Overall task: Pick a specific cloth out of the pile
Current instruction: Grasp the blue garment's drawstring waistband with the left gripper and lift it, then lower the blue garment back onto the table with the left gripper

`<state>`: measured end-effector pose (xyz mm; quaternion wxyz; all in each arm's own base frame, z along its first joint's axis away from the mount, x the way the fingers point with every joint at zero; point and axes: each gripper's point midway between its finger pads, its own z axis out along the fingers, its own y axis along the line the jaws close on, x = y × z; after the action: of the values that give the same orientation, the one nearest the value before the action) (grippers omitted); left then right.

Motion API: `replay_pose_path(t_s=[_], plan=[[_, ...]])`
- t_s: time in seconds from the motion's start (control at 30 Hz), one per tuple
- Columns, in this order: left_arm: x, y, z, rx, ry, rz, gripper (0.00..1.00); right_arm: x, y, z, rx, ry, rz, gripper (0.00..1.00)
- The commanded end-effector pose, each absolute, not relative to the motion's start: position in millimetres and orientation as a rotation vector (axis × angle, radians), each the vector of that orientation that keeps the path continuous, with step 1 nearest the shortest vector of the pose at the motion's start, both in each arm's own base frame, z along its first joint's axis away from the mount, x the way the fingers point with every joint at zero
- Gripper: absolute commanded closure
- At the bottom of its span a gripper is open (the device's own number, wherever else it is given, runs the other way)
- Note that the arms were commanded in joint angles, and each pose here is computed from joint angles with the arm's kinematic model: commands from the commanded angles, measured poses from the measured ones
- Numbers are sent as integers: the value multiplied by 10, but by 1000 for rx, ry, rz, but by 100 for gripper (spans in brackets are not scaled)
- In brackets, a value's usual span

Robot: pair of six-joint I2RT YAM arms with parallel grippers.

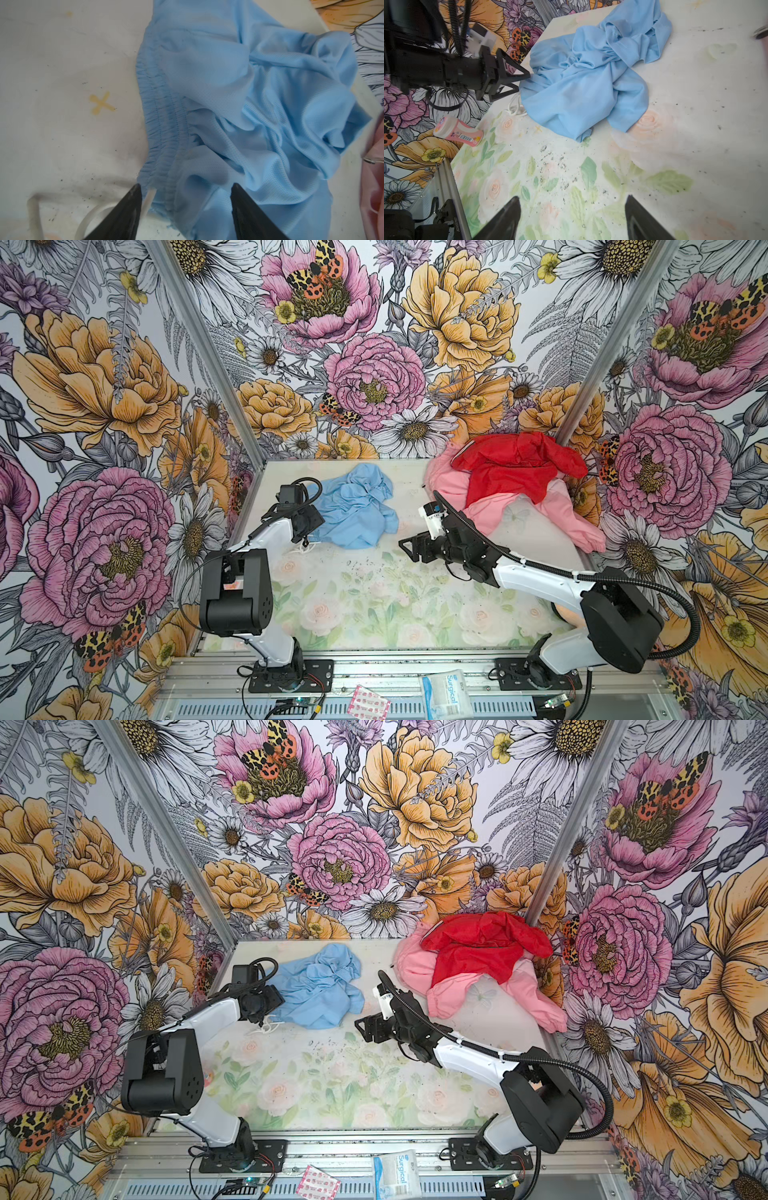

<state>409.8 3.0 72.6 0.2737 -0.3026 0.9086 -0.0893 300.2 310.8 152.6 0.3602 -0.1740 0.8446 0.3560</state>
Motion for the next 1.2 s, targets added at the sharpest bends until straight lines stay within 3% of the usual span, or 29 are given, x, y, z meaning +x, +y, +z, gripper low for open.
replay_pose_path(t_s=[0.0, 0.07, 0.1, 0.17, 0.2, 0.23, 0.37, 0.5, 0.63, 0.83, 1.0, 1.17], plan=[[4158, -38, 702, -830, 2431, -205, 33, 2999, 3204, 1778, -449, 2095, 990, 21], [4177, -52, 612, -844, 2448, -196, 38, 2984, 3211, 1808, -449, 2089, 1003, 21], [4212, -78, 598, -838, 2455, -208, 46, 2979, 3210, 1822, -448, 2086, 1006, 21], [4289, -141, 610, -815, 2467, -249, 73, 2979, 3222, 1861, -452, 2075, 1016, 21], [4334, -172, 671, -804, 2463, -278, 90, 2985, 3239, 1903, -460, 2063, 1024, 21], [4382, -202, 797, -788, 2444, -305, 100, 2985, 3256, 1932, -475, 2057, 1023, 21], [4496, -199, 1633, -685, 2302, -279, 100, 3079, 3298, 2100, -552, 2026, 970, 21], [4515, -118, 2874, -567, 2057, -270, 100, 3211, 3293, 2275, -582, 2000, 951, 21], [4410, -34, 4078, -455, 1816, -266, 100, 3255, 3246, 2310, -558, 1991, 954, 21], [4142, 199, 5440, -403, 1488, -181, 100, 3241, 3212, 2234, -516, 2007, 974, 21], [4085, 381, 5997, -377, 1354, -178, 100, 3229, 3214, 2369, -513, 1981, 989, 21], [4222, 353, 5959, -342, 1367, -178, 100, 3226, 3191, 2451, -504, 1966, 985, 21]])
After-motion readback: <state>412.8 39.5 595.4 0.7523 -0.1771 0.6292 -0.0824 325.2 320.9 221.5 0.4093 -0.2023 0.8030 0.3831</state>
